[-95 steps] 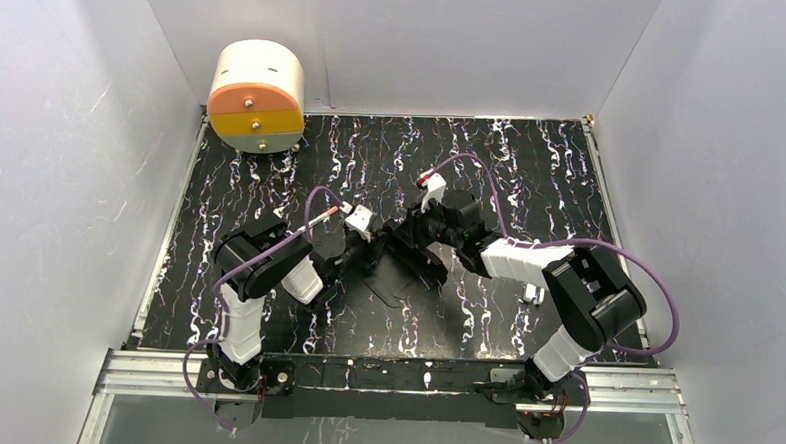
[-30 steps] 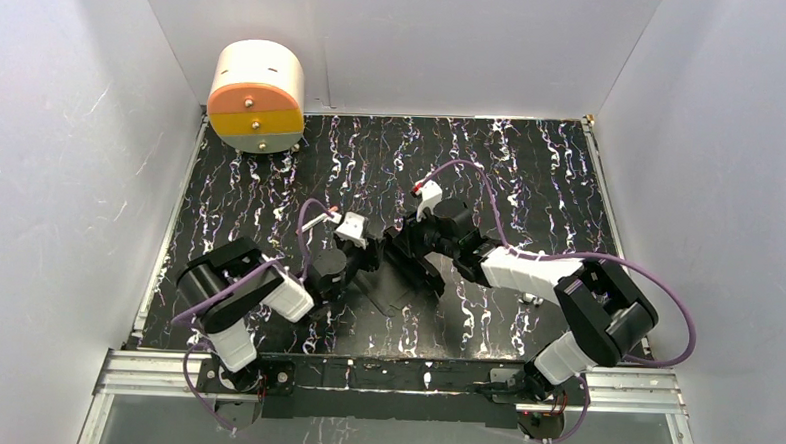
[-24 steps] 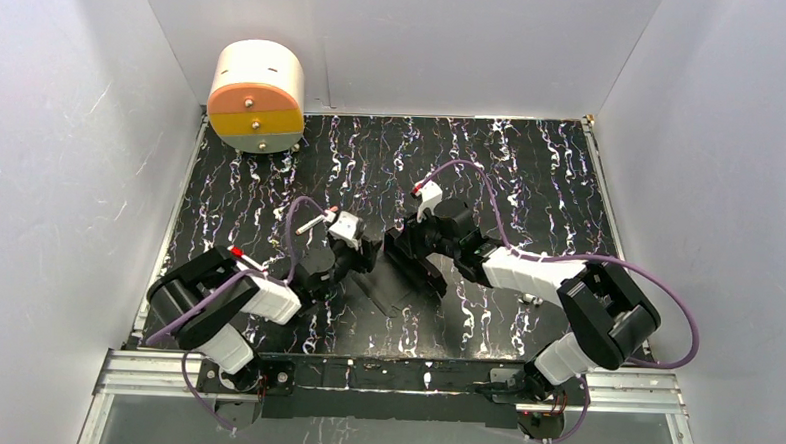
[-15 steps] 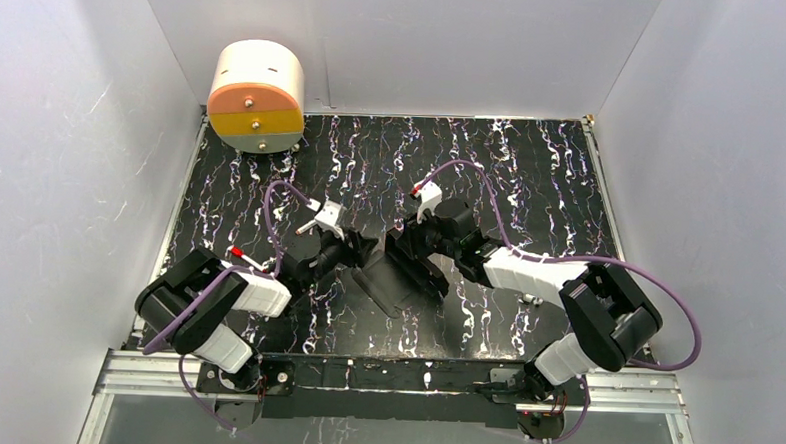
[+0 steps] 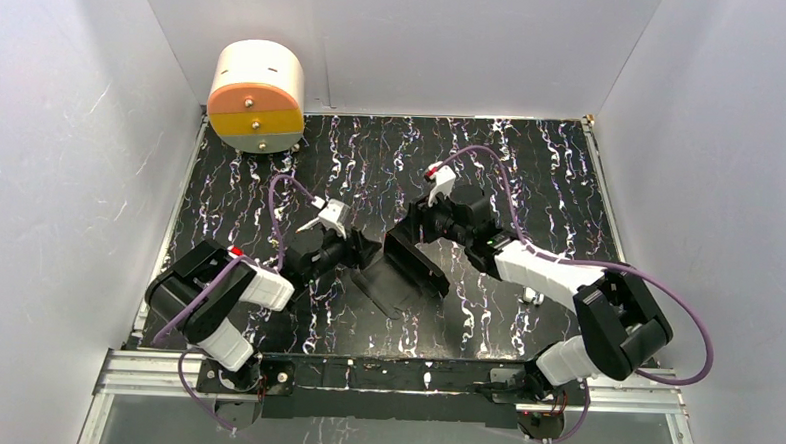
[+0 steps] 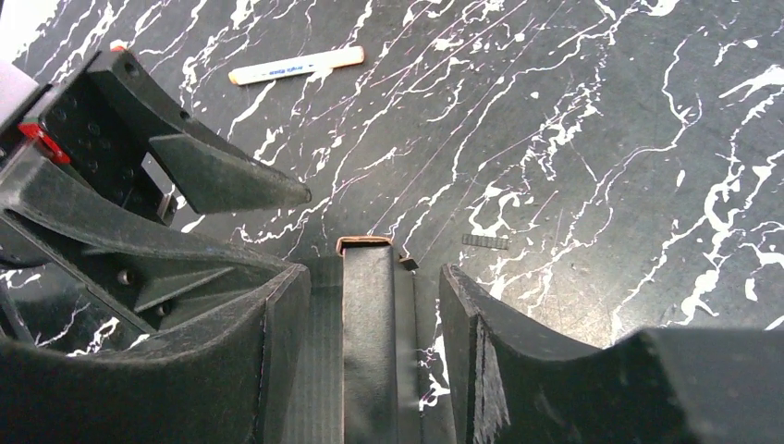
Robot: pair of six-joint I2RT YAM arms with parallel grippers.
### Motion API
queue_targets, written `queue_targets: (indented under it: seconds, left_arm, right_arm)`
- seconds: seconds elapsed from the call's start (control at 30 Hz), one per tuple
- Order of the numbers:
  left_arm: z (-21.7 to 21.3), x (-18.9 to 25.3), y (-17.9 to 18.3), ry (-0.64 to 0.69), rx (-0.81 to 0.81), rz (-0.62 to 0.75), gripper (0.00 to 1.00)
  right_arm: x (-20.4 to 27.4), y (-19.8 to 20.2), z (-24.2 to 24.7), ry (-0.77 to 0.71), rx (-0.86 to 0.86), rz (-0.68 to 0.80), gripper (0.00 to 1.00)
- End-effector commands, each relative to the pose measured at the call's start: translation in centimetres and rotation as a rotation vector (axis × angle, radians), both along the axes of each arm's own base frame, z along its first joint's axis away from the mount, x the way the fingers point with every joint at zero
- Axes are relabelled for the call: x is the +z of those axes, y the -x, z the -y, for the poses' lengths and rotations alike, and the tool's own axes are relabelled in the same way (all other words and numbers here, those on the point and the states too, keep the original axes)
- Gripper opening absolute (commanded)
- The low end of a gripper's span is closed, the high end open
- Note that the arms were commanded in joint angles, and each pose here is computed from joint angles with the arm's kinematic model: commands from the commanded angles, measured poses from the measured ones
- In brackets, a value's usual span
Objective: Fold the paper box
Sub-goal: Fold the paper box at the center of the board.
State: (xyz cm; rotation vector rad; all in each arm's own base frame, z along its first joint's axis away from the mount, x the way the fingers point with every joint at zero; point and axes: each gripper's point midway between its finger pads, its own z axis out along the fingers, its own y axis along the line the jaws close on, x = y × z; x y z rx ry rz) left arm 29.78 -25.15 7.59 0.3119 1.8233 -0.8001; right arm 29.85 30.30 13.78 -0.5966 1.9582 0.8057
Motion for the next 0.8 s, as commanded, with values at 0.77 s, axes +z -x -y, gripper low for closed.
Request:
queue_targets:
  seconds: [0.77]
  left_arm:
    - [2.7,-1.7,-2.4,-0.037,-0.111,0.011,0.27]
  right_arm:
    - [-1.4,-2.0,-3.0,-0.157,0.013,-0.083,0.4]
